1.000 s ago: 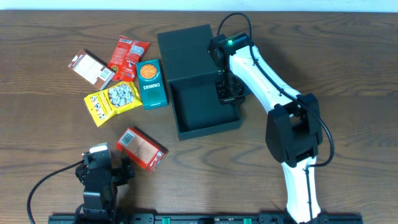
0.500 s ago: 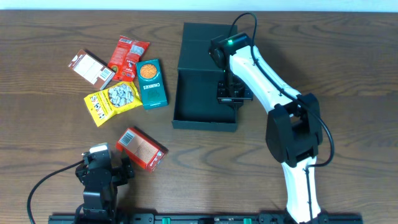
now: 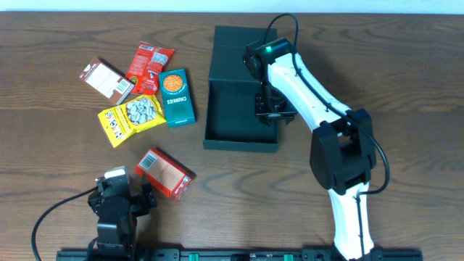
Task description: Pack container
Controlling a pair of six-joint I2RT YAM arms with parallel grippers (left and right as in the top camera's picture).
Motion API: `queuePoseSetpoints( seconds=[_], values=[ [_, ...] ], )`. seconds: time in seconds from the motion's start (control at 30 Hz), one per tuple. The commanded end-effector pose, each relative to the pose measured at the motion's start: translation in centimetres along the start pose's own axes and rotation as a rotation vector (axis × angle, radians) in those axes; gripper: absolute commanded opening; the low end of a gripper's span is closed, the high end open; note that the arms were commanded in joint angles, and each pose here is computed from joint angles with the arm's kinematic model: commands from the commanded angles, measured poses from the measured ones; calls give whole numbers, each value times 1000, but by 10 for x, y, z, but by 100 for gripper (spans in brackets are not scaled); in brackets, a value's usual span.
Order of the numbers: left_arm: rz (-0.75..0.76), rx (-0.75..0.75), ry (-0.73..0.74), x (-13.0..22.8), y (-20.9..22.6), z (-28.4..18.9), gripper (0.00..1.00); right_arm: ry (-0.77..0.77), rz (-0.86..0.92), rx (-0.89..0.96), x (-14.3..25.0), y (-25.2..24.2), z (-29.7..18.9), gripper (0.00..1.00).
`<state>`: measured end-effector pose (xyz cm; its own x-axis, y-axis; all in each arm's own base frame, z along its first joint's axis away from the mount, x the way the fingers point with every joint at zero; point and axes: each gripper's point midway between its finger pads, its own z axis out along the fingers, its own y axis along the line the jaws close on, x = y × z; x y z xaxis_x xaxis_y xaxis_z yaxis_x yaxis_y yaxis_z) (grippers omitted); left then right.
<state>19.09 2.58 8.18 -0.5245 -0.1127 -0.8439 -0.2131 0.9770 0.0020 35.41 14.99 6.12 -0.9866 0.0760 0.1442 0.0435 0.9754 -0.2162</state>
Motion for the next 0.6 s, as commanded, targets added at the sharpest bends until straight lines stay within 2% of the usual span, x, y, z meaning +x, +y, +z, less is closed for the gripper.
queuePoseSetpoints(
  seconds=[0.0,0.2,0.33,0.43,0.53,0.57],
  values=[
    [-12,-14,0,2,2,2,95,-5,-19,24,-4,-6,4,49],
    [-12,-14,0,2,2,2,95,-12,-60,1,-10,-7,3,44],
    [-12,-13,0,2,2,2,95,-3,-129,-49,-13,-8,0,43],
    [-12,-14,0,2,2,2,95,1,-112,-54,-15,-13,1,26],
    [-12,-14,0,2,2,2,95,-1,-102,-73,-18,-13,1,21],
    [-12,-14,0,2,2,2,95,1,-100,-74,-18,-14,1,16]
  ],
)
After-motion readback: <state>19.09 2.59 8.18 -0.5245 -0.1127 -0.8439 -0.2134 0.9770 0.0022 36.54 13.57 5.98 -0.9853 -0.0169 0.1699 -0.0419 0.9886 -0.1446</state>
